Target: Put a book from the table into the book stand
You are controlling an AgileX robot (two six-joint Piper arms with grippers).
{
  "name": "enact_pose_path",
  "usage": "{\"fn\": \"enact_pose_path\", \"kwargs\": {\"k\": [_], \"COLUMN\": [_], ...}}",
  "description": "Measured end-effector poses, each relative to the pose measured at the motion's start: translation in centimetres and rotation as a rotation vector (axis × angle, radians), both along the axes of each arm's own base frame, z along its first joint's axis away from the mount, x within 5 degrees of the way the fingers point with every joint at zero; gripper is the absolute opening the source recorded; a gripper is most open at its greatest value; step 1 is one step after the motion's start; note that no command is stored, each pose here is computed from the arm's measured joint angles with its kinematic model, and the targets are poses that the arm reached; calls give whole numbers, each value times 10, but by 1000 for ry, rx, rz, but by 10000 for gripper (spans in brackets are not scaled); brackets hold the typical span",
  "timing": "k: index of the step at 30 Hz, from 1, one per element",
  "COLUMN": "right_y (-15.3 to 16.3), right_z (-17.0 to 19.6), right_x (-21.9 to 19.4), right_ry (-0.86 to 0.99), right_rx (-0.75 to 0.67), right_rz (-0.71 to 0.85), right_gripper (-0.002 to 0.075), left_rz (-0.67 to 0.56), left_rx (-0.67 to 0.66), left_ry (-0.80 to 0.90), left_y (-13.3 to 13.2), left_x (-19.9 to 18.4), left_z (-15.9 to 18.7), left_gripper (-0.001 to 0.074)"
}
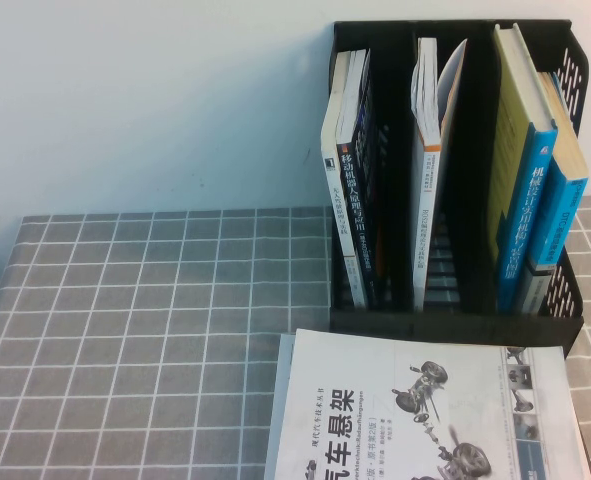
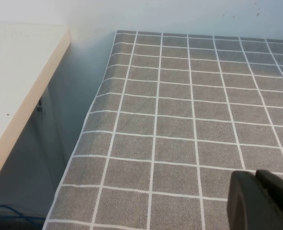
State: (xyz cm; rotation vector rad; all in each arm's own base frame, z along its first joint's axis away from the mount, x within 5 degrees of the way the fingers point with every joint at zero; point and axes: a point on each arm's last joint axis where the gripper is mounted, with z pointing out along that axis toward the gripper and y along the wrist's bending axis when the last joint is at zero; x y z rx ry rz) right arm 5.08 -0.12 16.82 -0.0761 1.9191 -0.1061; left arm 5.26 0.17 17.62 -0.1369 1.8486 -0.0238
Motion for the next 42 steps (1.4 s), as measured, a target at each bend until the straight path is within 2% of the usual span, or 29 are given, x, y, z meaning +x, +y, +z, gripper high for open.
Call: {"fn": "enact_pose_path", "kwargs": {"k": [16, 19, 26, 30, 35, 42], "right_y": [0, -1, -3, -3, -3, -4], "right_z": [2, 10, 46, 56, 63, 69], "right_x": [1, 4, 4, 2, -1, -3], "right_ry": [-30, -139, -536, -652, -738, -794], "right_rx": [-2, -8, -38, 11, 98, 80], "right_rz": [-2, -7, -26, -33, -35, -36], "right_gripper": [-3, -3, -3, -3, -3, -3], "left_rz": [5, 15, 52, 64, 69, 79], "left_rx": [4, 13, 11, 16, 19, -56], "left_ry": [-48, -150, -518, -654, -728, -758], "left_y": [1, 2, 5, 6, 6, 7], "left_x": [1, 3, 1, -3, -5, -7], "left_z": [3, 12, 45, 57, 63, 64], "left_gripper": [-3, -3, -3, -3, -3, -3]}}
